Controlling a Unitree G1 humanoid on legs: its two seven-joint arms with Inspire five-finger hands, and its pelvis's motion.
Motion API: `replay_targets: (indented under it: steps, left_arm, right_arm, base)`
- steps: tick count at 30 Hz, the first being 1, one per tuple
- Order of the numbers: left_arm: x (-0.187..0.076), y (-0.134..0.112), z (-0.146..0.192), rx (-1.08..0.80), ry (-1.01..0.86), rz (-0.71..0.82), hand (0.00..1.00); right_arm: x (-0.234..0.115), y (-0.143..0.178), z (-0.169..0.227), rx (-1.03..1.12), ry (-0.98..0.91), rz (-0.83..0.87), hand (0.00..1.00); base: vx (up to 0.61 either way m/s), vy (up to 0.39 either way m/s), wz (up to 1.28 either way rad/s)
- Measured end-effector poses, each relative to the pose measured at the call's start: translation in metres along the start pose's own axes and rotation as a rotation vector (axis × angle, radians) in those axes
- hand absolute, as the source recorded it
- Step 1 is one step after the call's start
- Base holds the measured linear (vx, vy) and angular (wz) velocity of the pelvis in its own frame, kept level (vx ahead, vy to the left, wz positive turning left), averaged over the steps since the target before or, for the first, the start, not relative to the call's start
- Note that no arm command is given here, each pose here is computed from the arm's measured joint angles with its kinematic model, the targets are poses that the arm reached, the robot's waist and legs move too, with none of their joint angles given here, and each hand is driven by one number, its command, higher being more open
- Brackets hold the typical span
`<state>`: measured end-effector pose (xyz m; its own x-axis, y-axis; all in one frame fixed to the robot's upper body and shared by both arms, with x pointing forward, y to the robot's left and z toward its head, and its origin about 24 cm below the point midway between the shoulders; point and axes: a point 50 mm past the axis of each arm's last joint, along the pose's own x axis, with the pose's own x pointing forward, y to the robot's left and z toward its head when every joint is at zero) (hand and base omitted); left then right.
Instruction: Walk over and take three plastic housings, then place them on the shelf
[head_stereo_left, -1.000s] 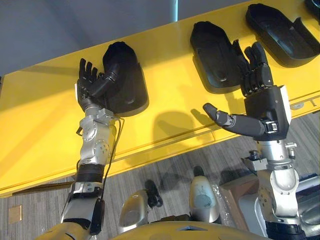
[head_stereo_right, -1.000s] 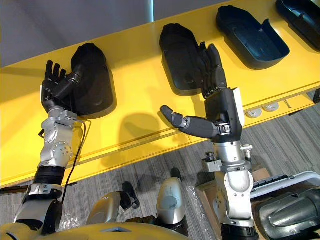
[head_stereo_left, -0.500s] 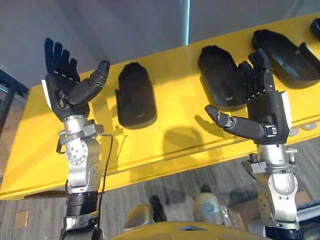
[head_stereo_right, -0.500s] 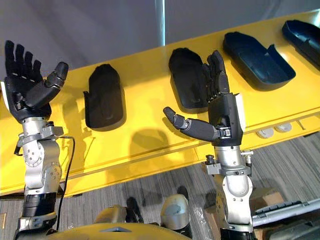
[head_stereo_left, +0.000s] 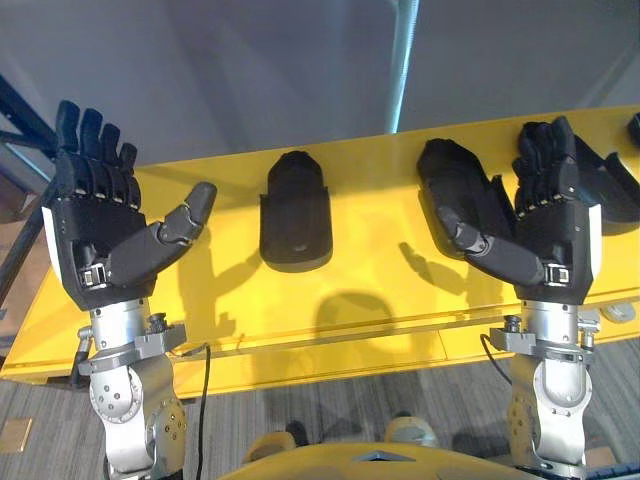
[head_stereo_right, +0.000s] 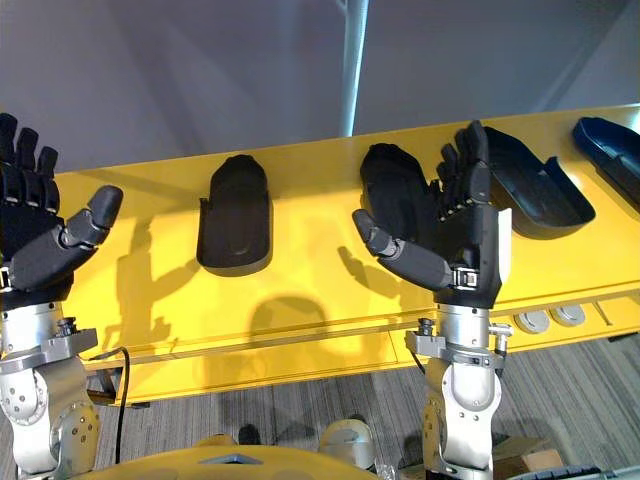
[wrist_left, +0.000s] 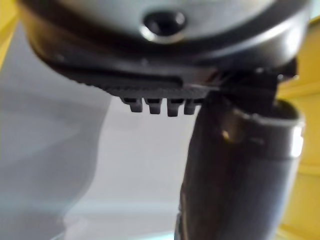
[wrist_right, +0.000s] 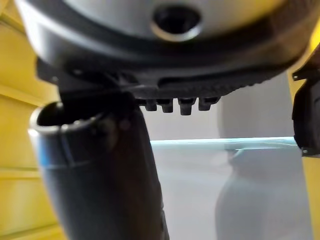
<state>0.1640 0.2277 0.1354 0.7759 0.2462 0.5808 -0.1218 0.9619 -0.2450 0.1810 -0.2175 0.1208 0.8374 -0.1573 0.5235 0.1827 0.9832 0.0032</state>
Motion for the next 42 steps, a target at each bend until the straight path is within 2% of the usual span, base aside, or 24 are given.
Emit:
replay_targets:
  steps: [4, 6, 10, 18, 21, 24, 27, 32, 37, 42]
  left_arm:
    - [-0.011, 0.002, -0.001, -0.060, 0.032, -0.032, 1.00]
    - [-0.014, -0.004, 0.002, -0.116, 0.020, -0.062, 1.00]
    - [-0.011, -0.016, 0.006, -0.221, -0.027, -0.111, 1.00]
    - [0.006, -0.036, -0.006, -0.287, -0.050, -0.089, 1.00]
    - [0.013, -0.035, -0.007, -0.216, -0.073, -0.021, 1.00]
    - [0.011, -0.015, 0.001, -0.111, -0.101, 0.089, 1.00]
    - [0.003, 0.005, 0.012, -0.027, -0.121, 0.167, 1.00]
    - [-0.008, 0.003, 0.040, 0.033, -0.202, 0.093, 1.00]
    - [-0.012, 0.010, 0.046, 0.083, -0.207, 0.078, 1.00]
    - [-0.004, 0.004, 0.049, 0.049, -0.281, 0.048, 1.00]
  right_arm:
    - [-0.007, -0.013, -0.002, -0.039, 0.047, -0.099, 1.00]
    - [-0.017, -0.029, 0.002, -0.095, 0.087, -0.160, 1.00]
    - [-0.032, -0.054, 0.007, -0.175, 0.119, -0.278, 1.00]
    - [-0.078, -0.083, 0.018, -0.227, 0.216, -0.439, 1.00]
    - [-0.069, -0.080, 0.023, -0.192, 0.128, -0.394, 1.00]
    - [-0.037, -0.064, 0.025, -0.130, -0.008, -0.273, 1.00]
    - [-0.017, -0.045, 0.025, -0.072, -0.066, -0.158, 1.00]
    - [-0.017, -0.033, 0.018, -0.035, -0.014, -0.132, 1.00]
    - [-0.013, -0.030, 0.017, -0.018, -0.022, -0.126, 1.00]
    - [0.001, -0.027, 0.021, 0.013, -0.087, -0.167, 1.00]
  base:
    - [0.00, 0.002, -0.02]
    - [0.02, 0.018, -0.31]
    - [0.02, 0.029, -0.69]
    - [0.00, -0.008, -0.73]
    - [-0.03, -0.043, -0.82]
    - [-0.12, 0.044, -1.46]
    - [-0.11, 0.150, -0.72]
    - [0.01, 0.051, 0.18]
    - [0.00, -0.014, 0.12]
    - [-0.09, -0.026, 0.21]
